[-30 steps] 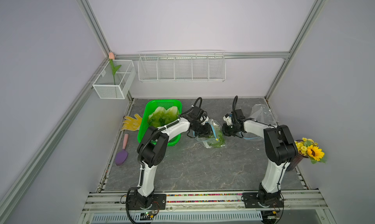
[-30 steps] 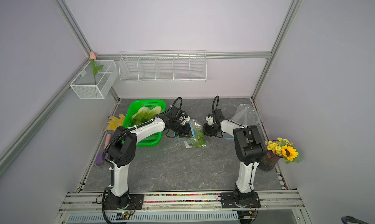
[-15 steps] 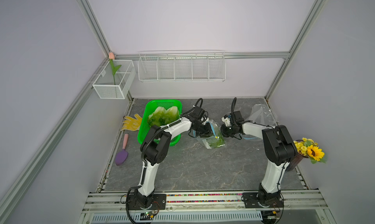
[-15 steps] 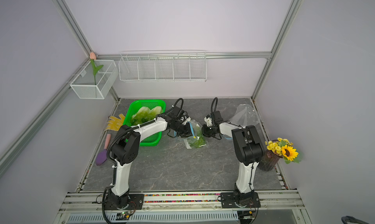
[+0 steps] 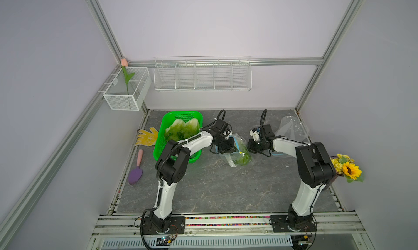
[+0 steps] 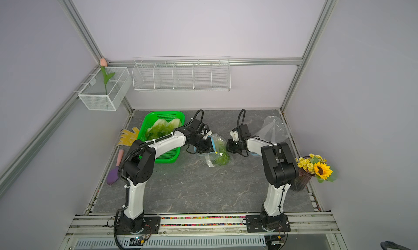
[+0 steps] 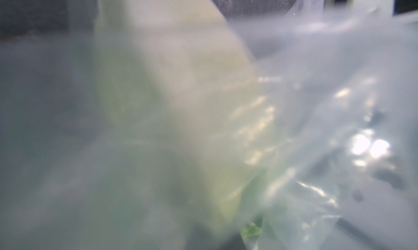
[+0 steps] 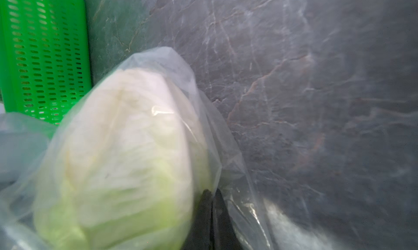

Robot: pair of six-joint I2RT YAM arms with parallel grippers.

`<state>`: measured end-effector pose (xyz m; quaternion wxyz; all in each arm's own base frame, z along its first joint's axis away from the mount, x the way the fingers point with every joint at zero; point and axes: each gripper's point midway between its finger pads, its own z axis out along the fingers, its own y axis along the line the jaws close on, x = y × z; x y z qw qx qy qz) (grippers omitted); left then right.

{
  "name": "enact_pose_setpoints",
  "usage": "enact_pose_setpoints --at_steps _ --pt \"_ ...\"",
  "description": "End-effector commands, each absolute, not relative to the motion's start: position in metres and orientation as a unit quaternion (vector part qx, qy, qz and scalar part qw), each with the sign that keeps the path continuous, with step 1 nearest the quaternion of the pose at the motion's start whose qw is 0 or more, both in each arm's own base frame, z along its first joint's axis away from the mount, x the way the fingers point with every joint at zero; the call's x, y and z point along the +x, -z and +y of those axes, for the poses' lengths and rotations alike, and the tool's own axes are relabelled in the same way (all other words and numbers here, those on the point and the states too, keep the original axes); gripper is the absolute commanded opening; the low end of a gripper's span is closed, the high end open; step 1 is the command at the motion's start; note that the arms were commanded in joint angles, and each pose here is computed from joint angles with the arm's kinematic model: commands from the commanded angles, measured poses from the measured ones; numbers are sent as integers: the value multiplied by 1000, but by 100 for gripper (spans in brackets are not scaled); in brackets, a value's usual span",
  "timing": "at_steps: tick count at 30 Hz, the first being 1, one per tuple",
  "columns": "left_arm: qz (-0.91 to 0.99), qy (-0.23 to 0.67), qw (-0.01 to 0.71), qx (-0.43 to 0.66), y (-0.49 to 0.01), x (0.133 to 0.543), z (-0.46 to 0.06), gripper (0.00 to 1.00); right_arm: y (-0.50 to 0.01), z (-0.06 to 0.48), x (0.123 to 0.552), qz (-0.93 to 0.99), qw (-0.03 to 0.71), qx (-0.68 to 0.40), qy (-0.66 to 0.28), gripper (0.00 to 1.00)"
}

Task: Open the zip-top bag and take out the chinese cabbages
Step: Pick up the Chinese cabbage from the zipper food storage bag.

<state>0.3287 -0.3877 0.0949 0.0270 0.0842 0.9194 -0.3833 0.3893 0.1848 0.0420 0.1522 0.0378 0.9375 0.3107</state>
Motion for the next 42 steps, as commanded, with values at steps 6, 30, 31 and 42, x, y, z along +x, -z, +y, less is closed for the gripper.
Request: enact_pose_setpoints --at_steps 6,30,31,42 --pt "914 382 97 90 -152 335 -352 0 -42 123 404 948 187 116 -230 7" --pt "854 485 156 106 -239 340 -324 0 -64 106 424 920 254 125 -269 21" --pt "843 501 157 114 -239 340 -329 0 -74 114 426 914 266 112 -286 32" --pt "761 521 294 252 -272 348 -336 0 -150 125 410 848 327 159 -385 99"
